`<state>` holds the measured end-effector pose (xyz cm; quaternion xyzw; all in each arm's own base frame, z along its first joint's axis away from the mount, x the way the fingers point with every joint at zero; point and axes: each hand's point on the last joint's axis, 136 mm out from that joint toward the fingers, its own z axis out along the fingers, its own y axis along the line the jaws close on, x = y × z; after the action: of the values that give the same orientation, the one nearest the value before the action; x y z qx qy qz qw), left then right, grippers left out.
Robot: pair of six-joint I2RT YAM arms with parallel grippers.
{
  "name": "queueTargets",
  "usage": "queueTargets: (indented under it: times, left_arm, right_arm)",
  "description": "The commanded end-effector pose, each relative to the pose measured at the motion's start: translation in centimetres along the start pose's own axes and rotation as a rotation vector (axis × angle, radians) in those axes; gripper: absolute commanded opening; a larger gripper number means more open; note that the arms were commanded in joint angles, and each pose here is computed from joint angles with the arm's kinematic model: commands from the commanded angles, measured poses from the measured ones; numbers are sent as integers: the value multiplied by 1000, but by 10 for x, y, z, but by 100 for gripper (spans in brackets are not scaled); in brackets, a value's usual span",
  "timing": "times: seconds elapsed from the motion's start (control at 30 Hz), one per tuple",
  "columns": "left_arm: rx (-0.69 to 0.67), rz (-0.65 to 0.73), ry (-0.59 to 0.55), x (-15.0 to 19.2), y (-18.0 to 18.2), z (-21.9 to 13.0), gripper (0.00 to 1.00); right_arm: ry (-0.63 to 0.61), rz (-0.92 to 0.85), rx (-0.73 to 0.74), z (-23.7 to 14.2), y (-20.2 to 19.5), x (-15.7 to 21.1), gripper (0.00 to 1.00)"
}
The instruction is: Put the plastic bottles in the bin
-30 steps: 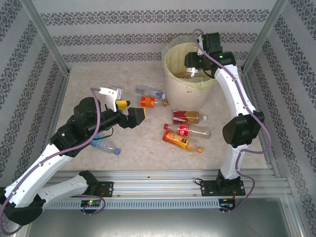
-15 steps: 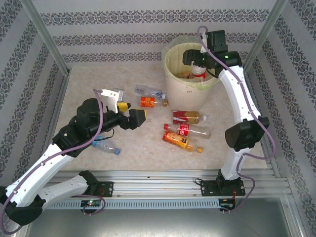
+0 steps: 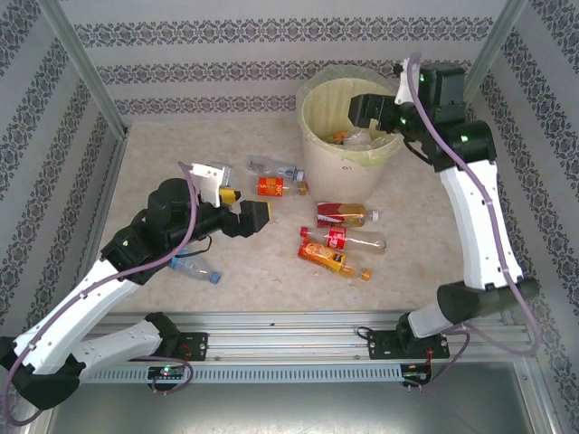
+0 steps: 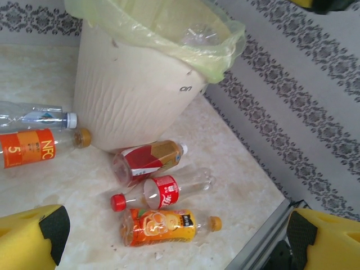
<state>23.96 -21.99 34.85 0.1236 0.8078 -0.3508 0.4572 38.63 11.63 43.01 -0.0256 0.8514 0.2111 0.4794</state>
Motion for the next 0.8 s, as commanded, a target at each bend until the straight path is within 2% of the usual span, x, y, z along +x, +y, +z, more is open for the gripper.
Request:
queueTargets:
  times: [0.0,0.17,0.37,0.6,0.77]
  left_arm:
    - [-45,15,32,2,6,3,100]
    - [-92,-20,79,9,16,18,100]
    - [-184,-132,143,19,42,40,100]
    - [-313,-369,189,26,89,74,100]
    - [-389,-557,181,29,129,97,100]
  right_arm:
    - [37,54,-99,-13,16,22,98]
    - [47,110,-191,-38,28,56,98]
    - [82,153,-240,-60,32,98,98]
    - [146,168,-314,-74,38,139,98]
    - [176,186,-324,-76,36,159,98]
